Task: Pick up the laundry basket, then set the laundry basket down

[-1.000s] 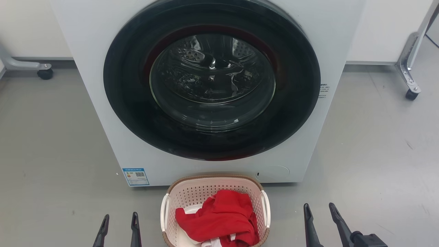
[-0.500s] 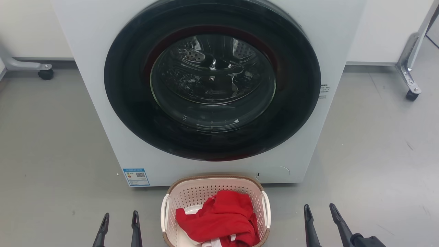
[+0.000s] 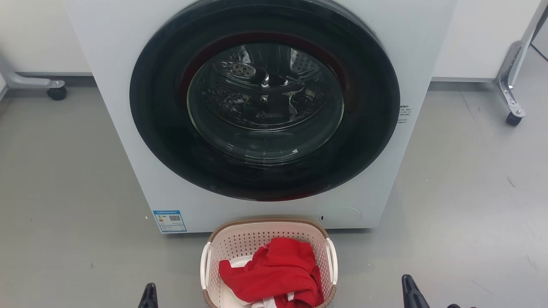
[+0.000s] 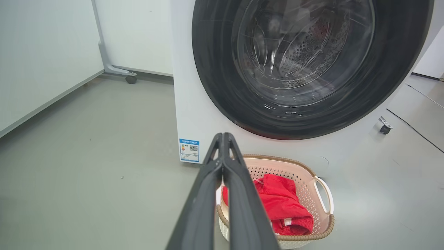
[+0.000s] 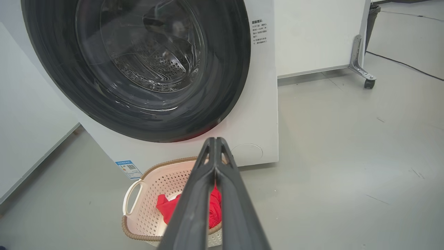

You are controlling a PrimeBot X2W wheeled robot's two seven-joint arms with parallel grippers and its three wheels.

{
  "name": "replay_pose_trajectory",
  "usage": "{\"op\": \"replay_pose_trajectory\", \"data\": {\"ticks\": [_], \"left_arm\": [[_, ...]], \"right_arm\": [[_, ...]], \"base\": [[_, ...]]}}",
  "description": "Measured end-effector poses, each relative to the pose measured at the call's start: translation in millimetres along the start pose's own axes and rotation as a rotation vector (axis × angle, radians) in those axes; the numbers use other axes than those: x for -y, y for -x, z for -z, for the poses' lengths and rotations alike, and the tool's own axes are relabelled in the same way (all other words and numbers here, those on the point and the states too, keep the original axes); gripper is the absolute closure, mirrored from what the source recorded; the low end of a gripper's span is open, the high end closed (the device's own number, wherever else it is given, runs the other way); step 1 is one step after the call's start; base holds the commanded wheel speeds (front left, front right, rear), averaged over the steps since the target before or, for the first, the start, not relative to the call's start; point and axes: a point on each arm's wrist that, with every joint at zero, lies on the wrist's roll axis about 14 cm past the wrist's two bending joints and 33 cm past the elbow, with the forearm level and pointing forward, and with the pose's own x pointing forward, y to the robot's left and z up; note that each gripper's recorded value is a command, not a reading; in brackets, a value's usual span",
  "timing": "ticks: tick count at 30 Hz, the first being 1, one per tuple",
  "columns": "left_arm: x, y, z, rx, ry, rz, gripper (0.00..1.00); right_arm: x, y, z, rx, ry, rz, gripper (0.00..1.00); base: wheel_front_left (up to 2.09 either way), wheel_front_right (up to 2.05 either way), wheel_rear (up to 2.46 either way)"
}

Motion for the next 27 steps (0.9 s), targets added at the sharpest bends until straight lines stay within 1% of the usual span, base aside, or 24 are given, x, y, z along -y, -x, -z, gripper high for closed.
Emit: {"op": "replay_pose_trajectory", "data": {"ticks": [27], "left_arm": [[-12.8, -8.4, 9.4, -0.101, 0.407, -0.051, 1.0]], "right_arm": [[36.6, -6.2, 4.2, -0.073, -0.409, 0.114, 1.0]], "base": [[0.0, 0.0, 0.0]]}}
